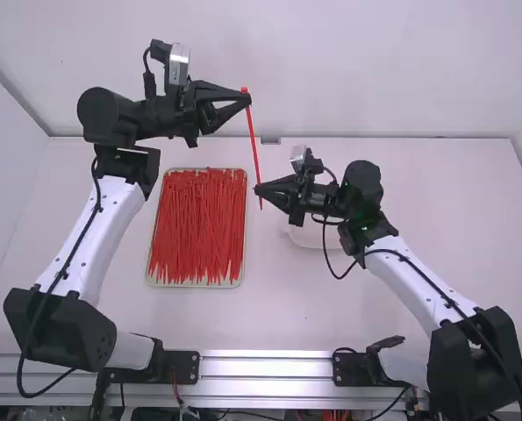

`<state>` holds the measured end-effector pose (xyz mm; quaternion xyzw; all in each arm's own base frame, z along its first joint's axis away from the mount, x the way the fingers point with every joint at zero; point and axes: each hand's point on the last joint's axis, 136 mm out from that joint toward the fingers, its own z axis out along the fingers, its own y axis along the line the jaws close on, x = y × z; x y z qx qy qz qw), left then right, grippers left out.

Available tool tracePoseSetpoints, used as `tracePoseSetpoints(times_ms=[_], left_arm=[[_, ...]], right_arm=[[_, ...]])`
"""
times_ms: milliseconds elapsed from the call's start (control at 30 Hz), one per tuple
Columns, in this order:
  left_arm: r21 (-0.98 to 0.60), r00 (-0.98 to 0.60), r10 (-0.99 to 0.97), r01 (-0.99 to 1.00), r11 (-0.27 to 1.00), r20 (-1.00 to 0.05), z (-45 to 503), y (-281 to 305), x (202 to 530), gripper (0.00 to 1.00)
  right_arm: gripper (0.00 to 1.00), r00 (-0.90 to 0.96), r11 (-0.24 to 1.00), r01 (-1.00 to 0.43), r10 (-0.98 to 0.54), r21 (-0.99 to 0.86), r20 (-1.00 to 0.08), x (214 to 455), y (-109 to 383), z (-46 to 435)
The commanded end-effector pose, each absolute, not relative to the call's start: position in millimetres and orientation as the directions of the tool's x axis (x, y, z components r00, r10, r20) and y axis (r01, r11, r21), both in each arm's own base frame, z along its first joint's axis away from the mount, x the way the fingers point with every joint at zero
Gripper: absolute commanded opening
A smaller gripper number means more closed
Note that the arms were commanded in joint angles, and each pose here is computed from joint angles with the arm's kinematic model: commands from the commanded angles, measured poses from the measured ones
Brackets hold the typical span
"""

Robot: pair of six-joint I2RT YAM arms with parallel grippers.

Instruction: Fasten the cable tie

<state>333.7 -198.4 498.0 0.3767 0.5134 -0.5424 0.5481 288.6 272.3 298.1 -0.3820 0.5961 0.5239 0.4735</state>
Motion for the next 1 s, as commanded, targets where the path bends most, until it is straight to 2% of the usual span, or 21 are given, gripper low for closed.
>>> tracePoseSetpoints(times_ms=[0,33,67,167,467,567,700,867,967], left_arm=[[-0.116,-0.083,-0.226,0.983,0.139,-0.971,512,-197,330,0.15],[-0.109,-0.076,-0.225,0.984,0.139,-0.971,512,-197,329,0.31],[-0.109,-0.076,-0.225,0.984,0.139,-0.971,512,-197,329,0.52],[-0.098,-0.064,-0.221,0.984,0.147,-0.973,510,-197,331,0.99],[-0.146,-0.091,-0.207,0.953,0.266,-0.974,493,-176,361,0.99],[-0.193,-0.124,-0.216,0.924,0.331,-0.968,484,-168,377,0.99],[-0.185,-0.120,-0.200,0.919,0.349,-0.972,478,-167,380,0.99],[-0.190,-0.116,-0.212,0.911,0.367,-0.970,479,-167,384,0.99],[-0.227,-0.129,-0.244,0.872,0.434,-0.961,478,-157,397,0.99]], right_arm=[[0.00,-0.249,0.149,-0.956,0.045,0.253,-0.967,287,272,300],[0.00,-0.237,0.148,-0.959,0.050,0.241,-0.970,287,272,302],[0.00,-0.227,0.147,-0.961,0.053,0.233,-0.972,287,272,304],[0.00,-0.222,0.150,-0.962,0.057,0.228,-0.973,287,271,306],[0.00,-0.296,0.222,-0.923,0.116,0.315,-0.948,310,244,313],[0.00,-0.335,0.297,-0.883,0.144,0.364,-0.931,328,230,313],[0.00,-0.345,0.377,-0.843,0.171,0.385,-0.923,346,218,314],[0.00,-0.329,0.440,-0.810,0.206,0.387,-0.922,360,206,319],[0.00,-0.312,0.482,-0.788,0.225,0.384,-0.923,369,197,324]])
